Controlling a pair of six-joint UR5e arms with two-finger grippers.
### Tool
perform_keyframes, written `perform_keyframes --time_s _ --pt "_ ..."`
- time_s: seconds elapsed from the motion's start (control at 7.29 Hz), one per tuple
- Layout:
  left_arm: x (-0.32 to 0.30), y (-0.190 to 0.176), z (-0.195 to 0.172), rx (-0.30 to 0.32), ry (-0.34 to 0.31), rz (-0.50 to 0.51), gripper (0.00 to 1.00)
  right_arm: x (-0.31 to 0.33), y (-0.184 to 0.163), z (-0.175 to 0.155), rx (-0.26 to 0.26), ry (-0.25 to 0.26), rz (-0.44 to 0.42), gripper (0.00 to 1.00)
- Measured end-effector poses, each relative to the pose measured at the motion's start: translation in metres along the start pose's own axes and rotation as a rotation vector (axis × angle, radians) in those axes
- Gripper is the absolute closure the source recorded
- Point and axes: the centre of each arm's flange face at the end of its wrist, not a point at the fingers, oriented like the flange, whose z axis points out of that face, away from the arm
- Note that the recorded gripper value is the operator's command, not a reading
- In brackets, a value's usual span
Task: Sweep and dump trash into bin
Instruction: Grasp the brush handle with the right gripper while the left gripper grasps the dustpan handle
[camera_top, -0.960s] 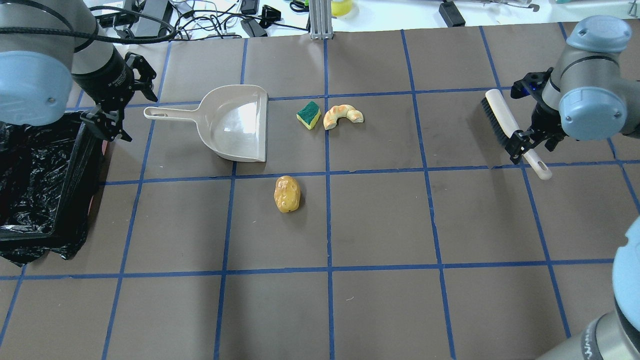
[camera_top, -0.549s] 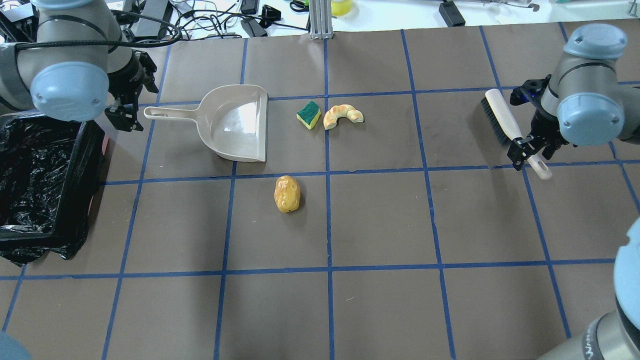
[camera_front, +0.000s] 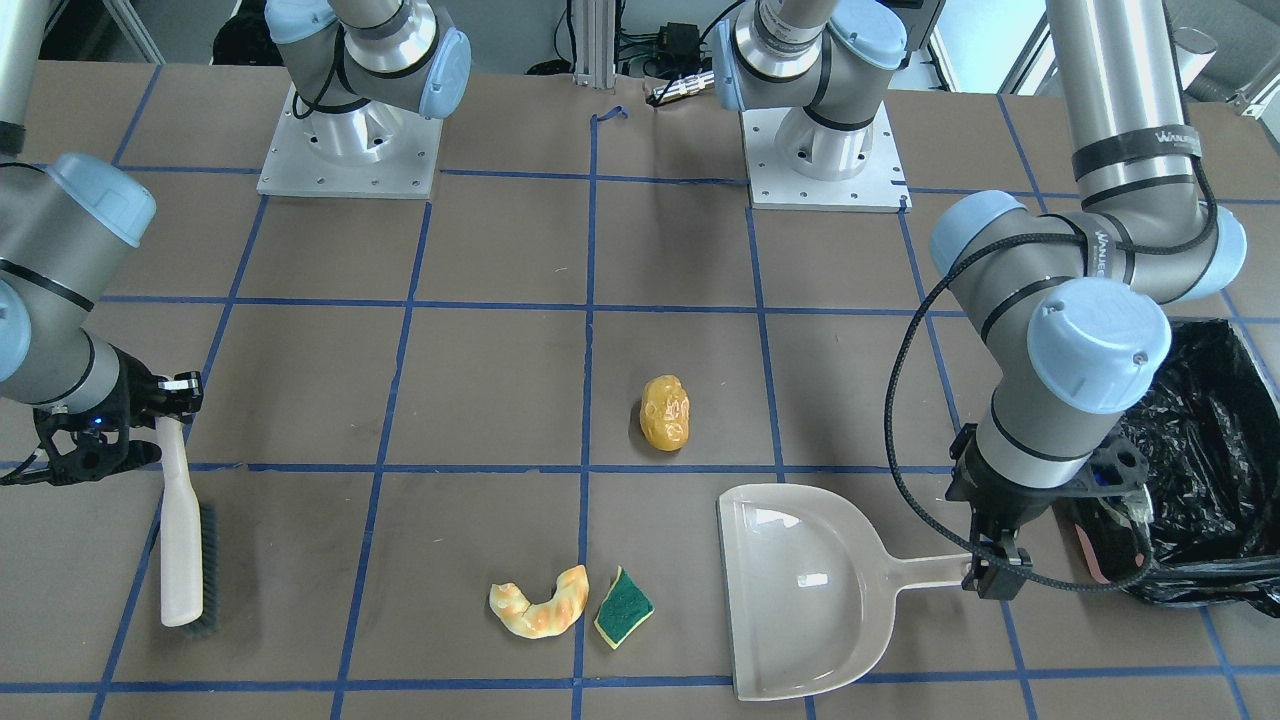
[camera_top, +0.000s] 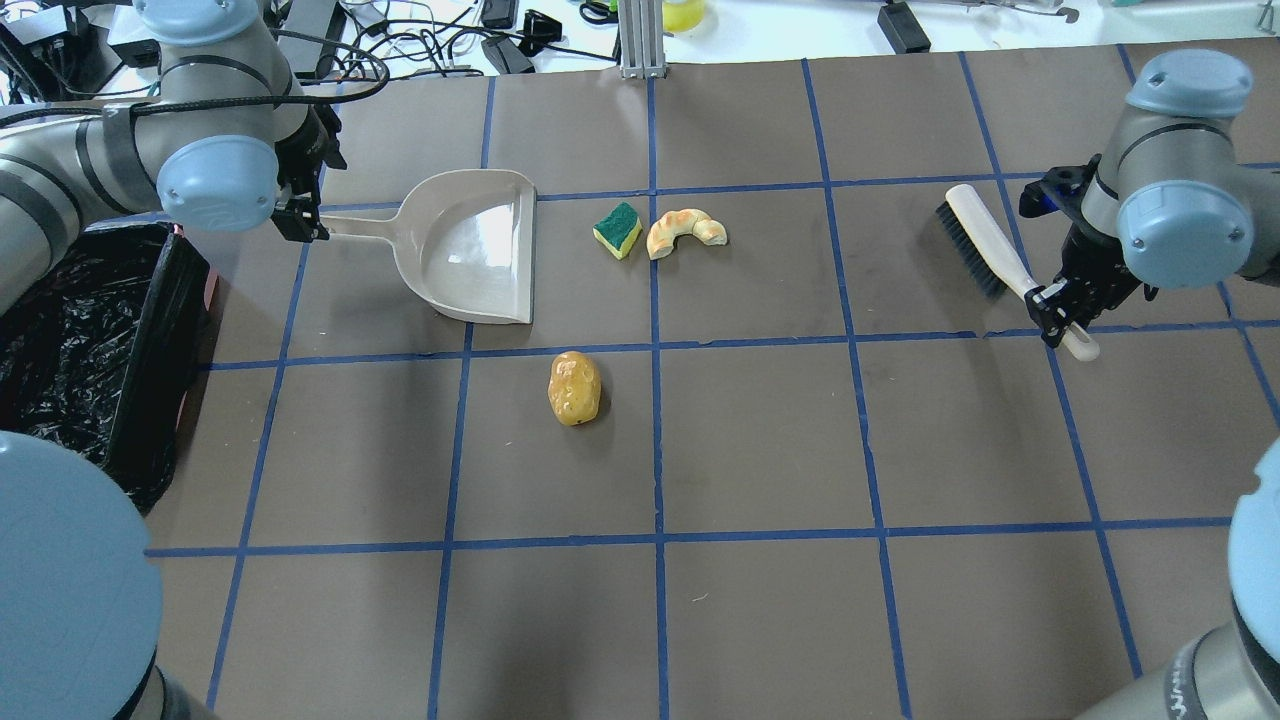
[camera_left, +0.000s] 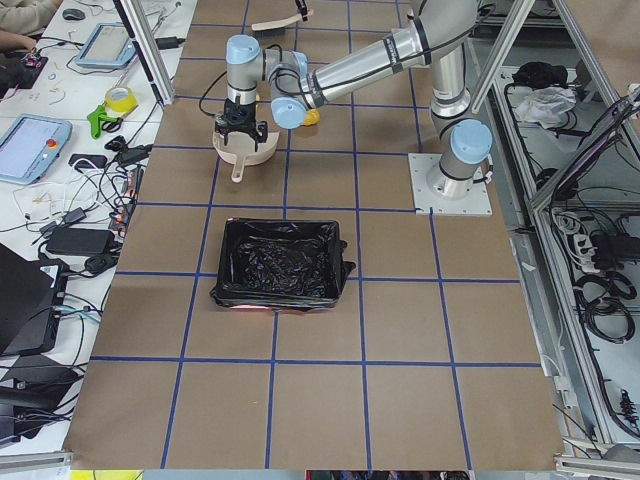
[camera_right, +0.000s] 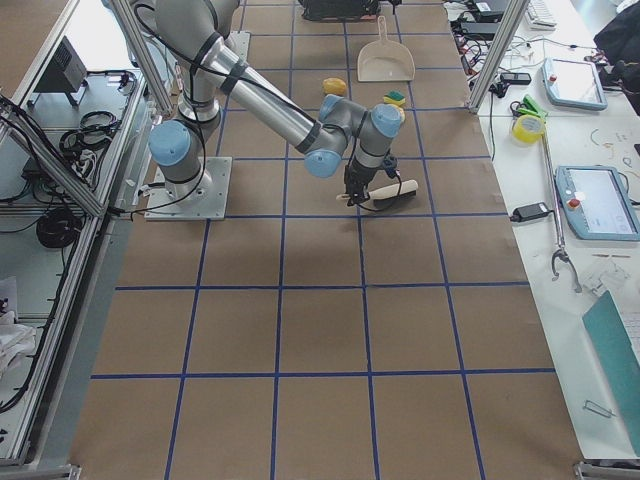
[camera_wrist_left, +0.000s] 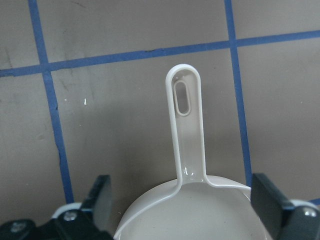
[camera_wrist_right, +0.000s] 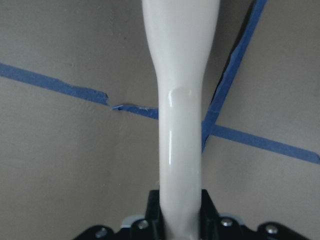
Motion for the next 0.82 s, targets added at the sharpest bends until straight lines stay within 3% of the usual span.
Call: perform_keyframes --time_s 0.27,0.82 --pt "0.018 -0.003 0.020 0.002 -0.010 -0.004 0.06 -0.013 0.002 -0.025 0.023 0.002 0.099 0.91" --pt "0.027 -0.001 0.059 -0.002 -0.054 -0.020 0.06 -0.144 -0.037 -0.078 0.037 0.011 0.283 0.95"
